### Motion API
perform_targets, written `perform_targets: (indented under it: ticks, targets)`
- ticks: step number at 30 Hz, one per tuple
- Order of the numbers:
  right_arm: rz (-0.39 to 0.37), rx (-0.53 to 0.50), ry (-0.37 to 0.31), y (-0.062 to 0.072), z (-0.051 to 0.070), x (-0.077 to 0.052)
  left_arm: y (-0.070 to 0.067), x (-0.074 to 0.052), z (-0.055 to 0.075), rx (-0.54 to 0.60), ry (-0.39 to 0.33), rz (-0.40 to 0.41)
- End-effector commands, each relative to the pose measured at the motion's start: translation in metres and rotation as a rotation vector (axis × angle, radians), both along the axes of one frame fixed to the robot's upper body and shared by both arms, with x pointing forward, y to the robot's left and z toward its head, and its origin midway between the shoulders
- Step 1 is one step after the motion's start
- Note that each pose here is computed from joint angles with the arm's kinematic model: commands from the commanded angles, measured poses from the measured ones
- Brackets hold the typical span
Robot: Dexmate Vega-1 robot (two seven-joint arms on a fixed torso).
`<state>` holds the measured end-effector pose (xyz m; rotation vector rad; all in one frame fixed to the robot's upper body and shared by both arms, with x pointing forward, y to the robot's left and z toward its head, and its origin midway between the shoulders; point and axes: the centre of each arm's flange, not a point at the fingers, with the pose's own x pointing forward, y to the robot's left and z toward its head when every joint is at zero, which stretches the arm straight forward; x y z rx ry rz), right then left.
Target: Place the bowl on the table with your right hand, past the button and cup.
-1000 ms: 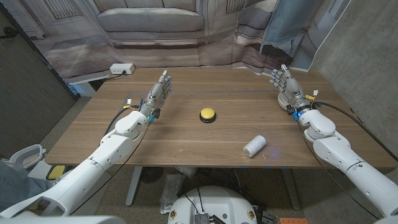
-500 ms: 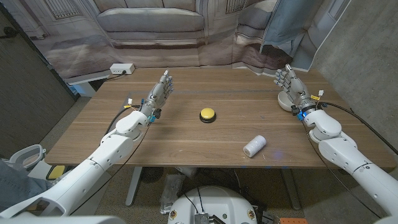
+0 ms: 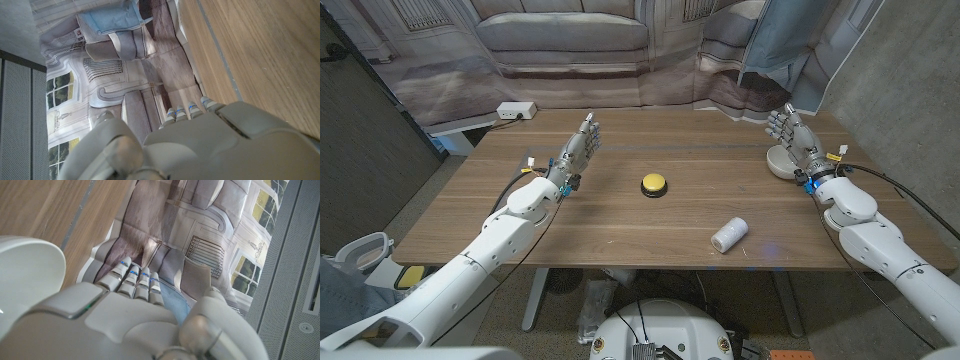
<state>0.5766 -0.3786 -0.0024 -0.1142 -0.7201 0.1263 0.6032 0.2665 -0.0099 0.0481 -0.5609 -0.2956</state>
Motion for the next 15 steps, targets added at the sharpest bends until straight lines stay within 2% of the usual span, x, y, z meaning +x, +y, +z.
perform_targets:
  ticks: [1, 15]
  targets:
    - [-0.013, 0.003, 0.004, -0.011, -0.005, -0.002, 0.001, -0.007, 0.003, -0.002, -0.004, 0.008]
    - [-0.038, 0.027, -0.005, -0.027, -0.009, -0.007, 0.003, -0.013, 0.003, -0.006, -0.009, 0.009]
